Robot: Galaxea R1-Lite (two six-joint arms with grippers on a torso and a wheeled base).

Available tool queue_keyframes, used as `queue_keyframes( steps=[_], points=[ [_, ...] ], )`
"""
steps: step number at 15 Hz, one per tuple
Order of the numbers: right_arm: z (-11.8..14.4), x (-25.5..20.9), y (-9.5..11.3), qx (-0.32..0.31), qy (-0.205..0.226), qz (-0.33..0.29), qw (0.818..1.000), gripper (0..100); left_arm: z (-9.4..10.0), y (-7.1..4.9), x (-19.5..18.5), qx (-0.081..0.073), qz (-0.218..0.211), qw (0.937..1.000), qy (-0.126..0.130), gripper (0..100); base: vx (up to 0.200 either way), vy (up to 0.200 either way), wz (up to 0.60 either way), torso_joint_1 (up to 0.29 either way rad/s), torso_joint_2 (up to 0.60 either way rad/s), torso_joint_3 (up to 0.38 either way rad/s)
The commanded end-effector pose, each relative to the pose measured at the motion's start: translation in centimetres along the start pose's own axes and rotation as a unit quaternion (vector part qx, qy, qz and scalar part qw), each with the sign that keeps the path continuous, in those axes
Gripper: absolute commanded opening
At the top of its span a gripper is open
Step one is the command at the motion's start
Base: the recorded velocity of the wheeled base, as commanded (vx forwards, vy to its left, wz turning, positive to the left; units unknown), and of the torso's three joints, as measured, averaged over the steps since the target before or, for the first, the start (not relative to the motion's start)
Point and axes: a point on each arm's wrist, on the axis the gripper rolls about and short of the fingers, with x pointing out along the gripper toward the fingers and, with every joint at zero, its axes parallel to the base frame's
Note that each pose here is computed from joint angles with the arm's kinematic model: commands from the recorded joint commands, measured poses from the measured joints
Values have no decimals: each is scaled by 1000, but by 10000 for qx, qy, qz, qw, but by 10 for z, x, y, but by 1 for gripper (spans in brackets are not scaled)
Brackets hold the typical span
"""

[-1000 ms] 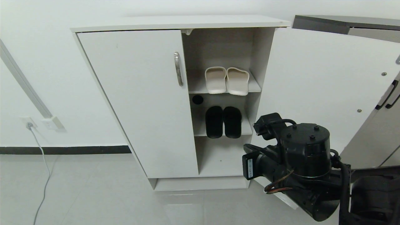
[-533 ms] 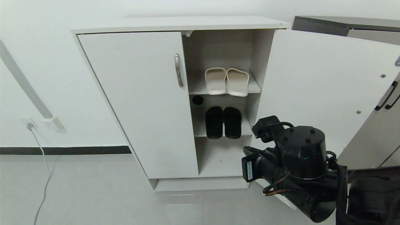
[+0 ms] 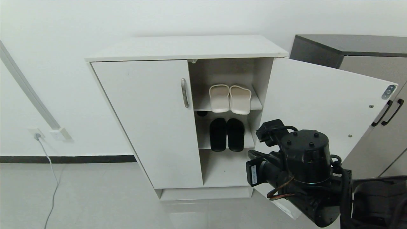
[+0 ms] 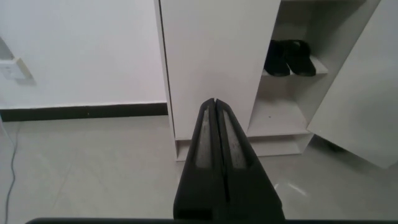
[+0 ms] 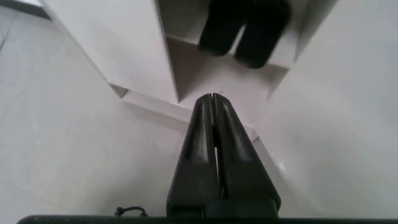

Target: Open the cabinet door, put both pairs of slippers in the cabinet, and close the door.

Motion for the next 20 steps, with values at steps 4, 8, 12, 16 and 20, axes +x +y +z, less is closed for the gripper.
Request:
queue_keyframes(
  steps=[4, 8, 12, 16, 20],
  points=[
    [-1, 0, 0, -13, 6, -1, 10000, 0, 0, 0, 0, -1, 1, 10000, 7, 0, 0, 0, 0, 121, -464, -345],
    [-2, -2, -1, -28, 30, -21, 10000, 0, 0, 0, 0, -1, 1, 10000, 7, 0, 0, 0, 0, 157, -476, -321],
    [-2, -2, -1, -24, 23, -20, 10000, 0, 0, 0, 0, -1, 1, 10000, 7, 0, 0, 0, 0, 181, -499, -319],
    [-3, -2, -1, -32, 36, -22, 10000, 0, 0, 0, 0, -1, 1, 10000, 7, 0, 0, 0, 0, 205, -519, -315],
    [-3, -2, -1, -36, 43, -23, 10000, 0, 0, 0, 0, -1, 1, 10000, 7, 0, 0, 0, 0, 232, -548, -316]
  ],
)
